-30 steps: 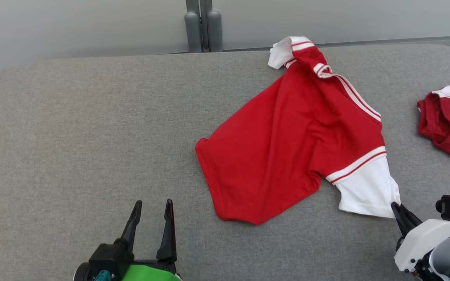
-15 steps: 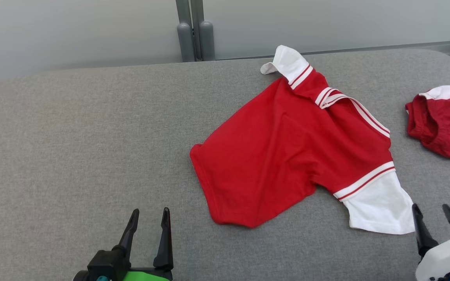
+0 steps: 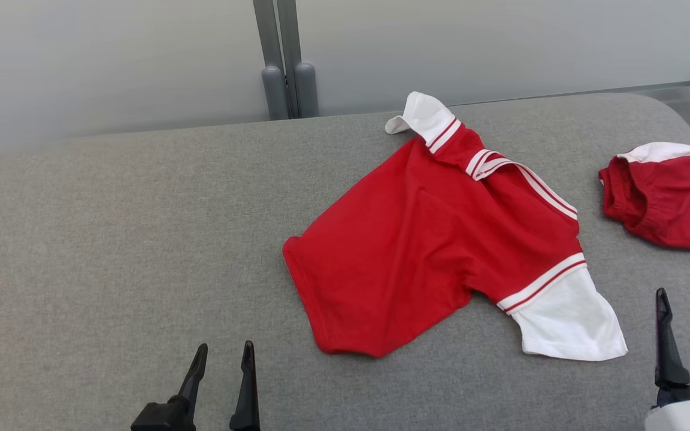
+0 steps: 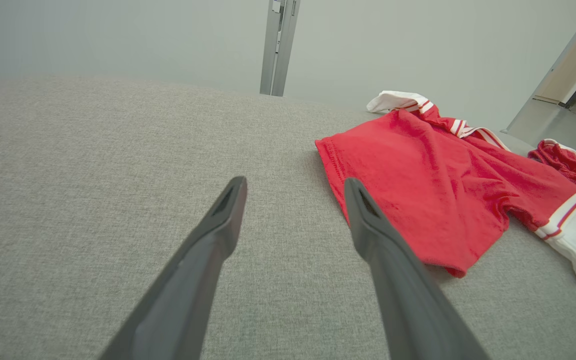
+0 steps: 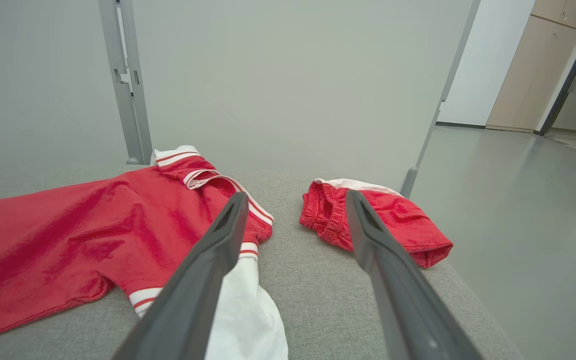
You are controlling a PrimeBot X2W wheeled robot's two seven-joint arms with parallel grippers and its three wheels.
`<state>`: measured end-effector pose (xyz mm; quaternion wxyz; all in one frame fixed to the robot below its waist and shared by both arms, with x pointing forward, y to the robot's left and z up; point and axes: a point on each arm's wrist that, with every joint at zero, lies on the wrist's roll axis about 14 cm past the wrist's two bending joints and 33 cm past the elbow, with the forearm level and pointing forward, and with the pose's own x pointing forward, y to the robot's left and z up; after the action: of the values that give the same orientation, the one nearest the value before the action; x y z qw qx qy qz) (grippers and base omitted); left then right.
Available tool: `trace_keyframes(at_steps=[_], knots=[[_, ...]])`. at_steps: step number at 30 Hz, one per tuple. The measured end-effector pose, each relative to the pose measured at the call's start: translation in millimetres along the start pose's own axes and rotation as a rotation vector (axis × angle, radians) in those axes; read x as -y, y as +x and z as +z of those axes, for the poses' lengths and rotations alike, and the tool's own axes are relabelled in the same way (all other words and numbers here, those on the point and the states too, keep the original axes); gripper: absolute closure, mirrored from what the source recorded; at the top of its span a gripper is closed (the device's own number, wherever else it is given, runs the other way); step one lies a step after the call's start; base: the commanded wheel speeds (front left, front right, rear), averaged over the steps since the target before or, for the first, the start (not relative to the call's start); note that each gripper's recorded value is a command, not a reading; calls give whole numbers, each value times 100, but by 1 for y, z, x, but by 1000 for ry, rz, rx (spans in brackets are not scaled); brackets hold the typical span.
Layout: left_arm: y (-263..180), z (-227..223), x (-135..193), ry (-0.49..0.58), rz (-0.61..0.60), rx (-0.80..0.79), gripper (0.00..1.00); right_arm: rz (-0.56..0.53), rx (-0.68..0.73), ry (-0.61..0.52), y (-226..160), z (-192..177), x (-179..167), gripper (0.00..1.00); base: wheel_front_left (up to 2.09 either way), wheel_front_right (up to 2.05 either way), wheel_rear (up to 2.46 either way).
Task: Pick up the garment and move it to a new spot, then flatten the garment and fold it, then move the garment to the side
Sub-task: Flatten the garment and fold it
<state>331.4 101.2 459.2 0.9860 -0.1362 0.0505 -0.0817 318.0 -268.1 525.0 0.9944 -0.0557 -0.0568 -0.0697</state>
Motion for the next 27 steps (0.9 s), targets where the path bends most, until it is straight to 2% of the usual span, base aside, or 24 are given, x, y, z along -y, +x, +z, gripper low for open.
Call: trace_keyframes(at_steps=[11,19,27], knots=[[1,-22,7,0,-39,-73,0,9,-12,25,1,-4,-10,0,0,0,0],[3,-86,37,11,-190,-292,0,4,-3,29,12,-3,-8,0,0,0,0],[28,-101,66,12,-314,-359,0,-27,-19,18,13,-7,3,0,0,0,0]])
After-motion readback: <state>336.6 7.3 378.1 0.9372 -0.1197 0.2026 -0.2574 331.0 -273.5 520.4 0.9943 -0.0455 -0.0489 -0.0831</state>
